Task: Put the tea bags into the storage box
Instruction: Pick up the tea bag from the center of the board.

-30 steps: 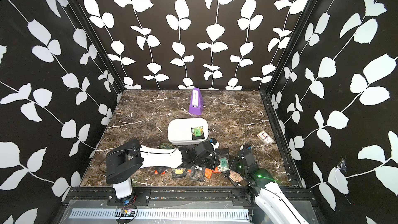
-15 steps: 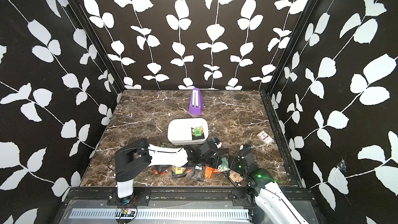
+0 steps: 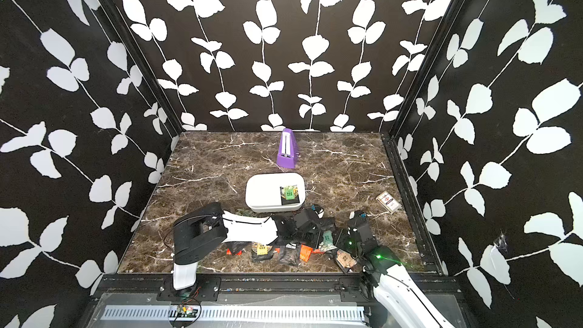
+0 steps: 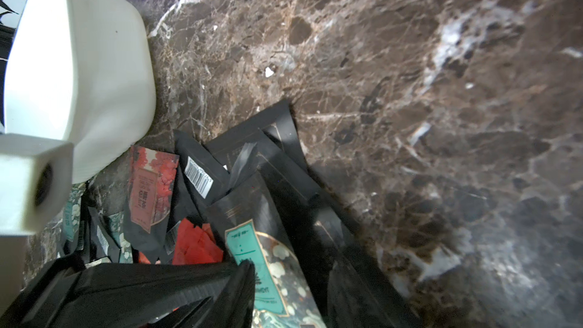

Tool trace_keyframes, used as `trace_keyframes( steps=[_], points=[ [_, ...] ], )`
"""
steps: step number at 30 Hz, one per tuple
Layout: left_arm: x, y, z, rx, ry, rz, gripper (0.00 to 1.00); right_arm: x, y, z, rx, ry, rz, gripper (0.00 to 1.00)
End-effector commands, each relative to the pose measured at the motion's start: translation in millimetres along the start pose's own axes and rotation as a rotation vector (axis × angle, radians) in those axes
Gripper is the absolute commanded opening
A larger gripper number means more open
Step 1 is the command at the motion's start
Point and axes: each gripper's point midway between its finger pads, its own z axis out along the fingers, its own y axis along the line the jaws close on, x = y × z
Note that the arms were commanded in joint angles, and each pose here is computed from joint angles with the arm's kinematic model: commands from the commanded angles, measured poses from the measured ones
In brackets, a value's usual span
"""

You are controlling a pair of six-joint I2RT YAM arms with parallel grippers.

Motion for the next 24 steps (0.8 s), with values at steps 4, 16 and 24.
trace_keyframes(
  steps=[4, 16, 24],
  points=[
    [3.2, 6.3, 1.7, -0.041, 0.013, 0.018, 0.0, 4.3, -1.7, 6.1, -0.007, 0.008, -0.009, 0.41],
    [6.3, 8.6, 3.3, -0.046, 0.022, 0.015, 0.0, 7.7, 7.3, 10.7, -0.052, 0.037, -0.014, 0.35],
    [6.2, 9.4, 3.7, -0.049, 0.021, 0.022, 0.0, 6.0, 19.5, 8.9, -0.112, 0.037, -0.013, 0.17]
  ],
)
